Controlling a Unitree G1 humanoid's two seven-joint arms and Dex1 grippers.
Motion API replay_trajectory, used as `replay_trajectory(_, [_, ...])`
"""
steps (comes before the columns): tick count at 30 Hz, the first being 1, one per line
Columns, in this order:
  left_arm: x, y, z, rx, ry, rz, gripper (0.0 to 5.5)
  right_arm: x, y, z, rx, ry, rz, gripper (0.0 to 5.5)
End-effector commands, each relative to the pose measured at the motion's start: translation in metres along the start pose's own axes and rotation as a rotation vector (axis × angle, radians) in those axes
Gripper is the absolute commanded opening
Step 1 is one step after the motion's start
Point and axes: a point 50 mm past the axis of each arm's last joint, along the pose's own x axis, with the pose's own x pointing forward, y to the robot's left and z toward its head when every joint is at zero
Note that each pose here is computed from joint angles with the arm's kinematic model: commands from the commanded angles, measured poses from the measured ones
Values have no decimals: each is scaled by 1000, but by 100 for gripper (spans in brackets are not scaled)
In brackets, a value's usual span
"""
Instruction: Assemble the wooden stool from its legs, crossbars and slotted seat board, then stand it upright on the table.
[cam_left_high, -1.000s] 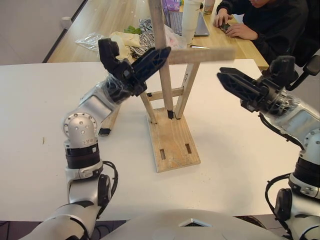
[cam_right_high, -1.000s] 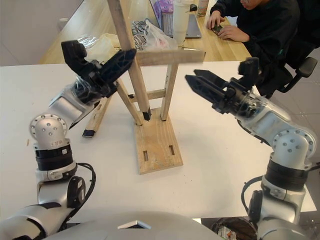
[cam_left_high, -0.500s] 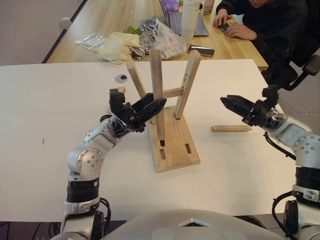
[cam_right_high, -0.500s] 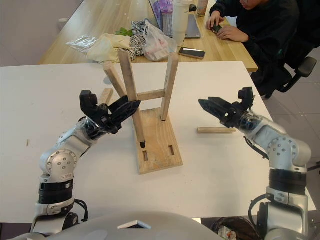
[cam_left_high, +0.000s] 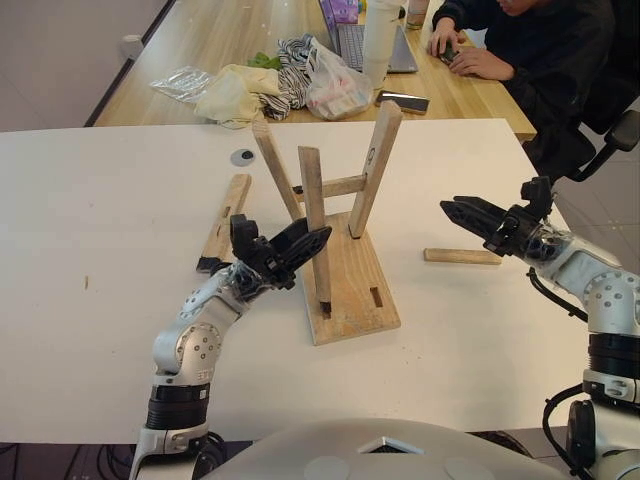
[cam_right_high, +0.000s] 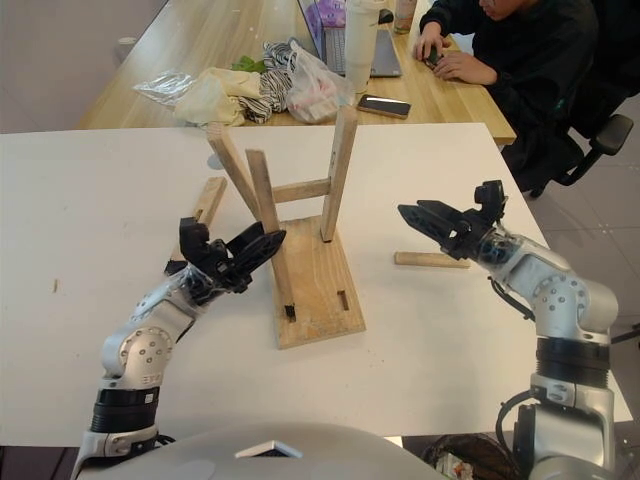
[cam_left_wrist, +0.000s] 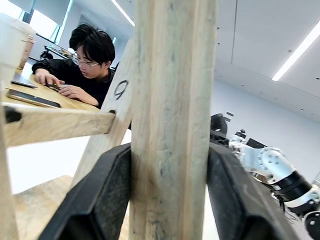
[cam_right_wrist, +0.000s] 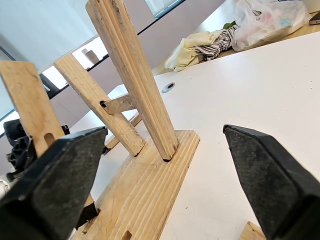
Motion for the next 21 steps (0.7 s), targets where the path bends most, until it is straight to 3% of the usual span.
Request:
replay_trajectory(1, [-3, 8, -10, -10, 2, 39, 208, 4, 0, 4, -11, 18, 11, 424])
replay_trajectory(8, [-22, 6, -28, 128, 123, -8, 206, 6, 1, 3, -21, 24, 22, 424])
replay_trajectory(16, [-49, 2, -20, 242, 397, -77, 204, 1, 3, -2, -21, -3, 2, 424])
replay_trajectory(21, [-65, 6, -21, 428, 741, -69, 204, -3, 3, -8, -20, -23, -20, 424])
